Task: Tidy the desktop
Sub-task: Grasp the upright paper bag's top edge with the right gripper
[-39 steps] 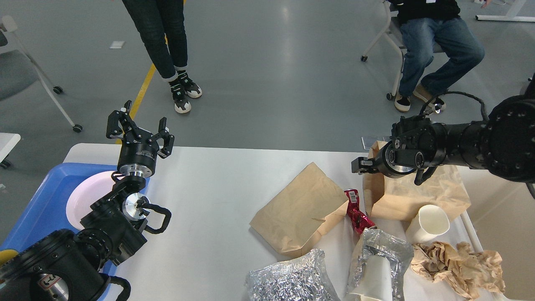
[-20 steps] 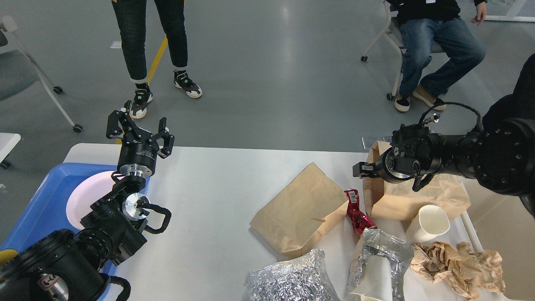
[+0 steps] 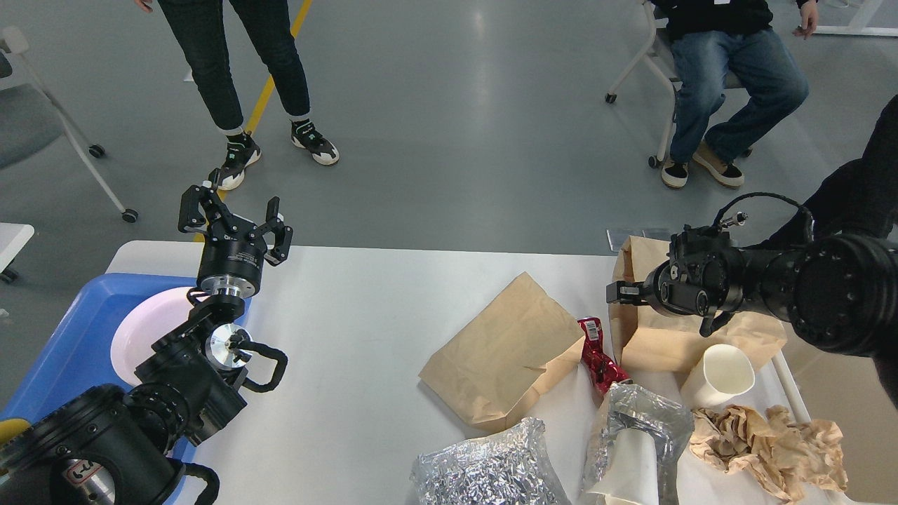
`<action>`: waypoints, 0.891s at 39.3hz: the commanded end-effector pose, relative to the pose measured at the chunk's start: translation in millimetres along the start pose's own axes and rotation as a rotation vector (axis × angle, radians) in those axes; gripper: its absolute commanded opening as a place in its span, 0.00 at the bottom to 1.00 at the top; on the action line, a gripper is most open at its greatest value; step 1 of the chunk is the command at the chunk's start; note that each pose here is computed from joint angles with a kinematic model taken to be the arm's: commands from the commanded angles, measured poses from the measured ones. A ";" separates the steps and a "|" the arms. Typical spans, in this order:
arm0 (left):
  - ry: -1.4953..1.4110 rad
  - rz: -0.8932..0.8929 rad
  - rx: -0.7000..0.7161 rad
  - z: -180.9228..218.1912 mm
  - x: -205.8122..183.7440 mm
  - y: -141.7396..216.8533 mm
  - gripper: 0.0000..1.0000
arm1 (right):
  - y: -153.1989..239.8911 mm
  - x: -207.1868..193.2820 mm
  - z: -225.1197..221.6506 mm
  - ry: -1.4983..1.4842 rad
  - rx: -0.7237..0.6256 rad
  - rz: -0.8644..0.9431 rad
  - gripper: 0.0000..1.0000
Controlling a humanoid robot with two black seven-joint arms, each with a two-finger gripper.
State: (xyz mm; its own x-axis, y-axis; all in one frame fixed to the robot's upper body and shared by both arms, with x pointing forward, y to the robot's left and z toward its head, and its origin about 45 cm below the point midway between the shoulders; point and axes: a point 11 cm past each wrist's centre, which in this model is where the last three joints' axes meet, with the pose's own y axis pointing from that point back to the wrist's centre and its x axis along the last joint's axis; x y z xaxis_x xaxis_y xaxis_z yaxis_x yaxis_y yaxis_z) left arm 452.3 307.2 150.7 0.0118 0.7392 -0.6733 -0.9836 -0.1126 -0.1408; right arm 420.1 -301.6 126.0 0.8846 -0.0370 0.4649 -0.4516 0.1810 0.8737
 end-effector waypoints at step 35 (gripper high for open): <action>0.001 0.000 0.000 0.0 0.0 0.0 0.97 | -2.7 0.8 15.3 -0.028 -0.021 0.024 1.00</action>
State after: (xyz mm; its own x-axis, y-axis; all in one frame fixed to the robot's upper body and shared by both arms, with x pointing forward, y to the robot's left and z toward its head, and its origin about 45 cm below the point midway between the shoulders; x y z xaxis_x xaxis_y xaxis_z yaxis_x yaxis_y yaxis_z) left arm 452.3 307.1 150.7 0.0119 0.7394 -0.6732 -0.9837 -0.1122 -0.1407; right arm 421.5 -313.9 129.9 0.8727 -0.0653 0.4838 -0.4645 0.1941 0.8640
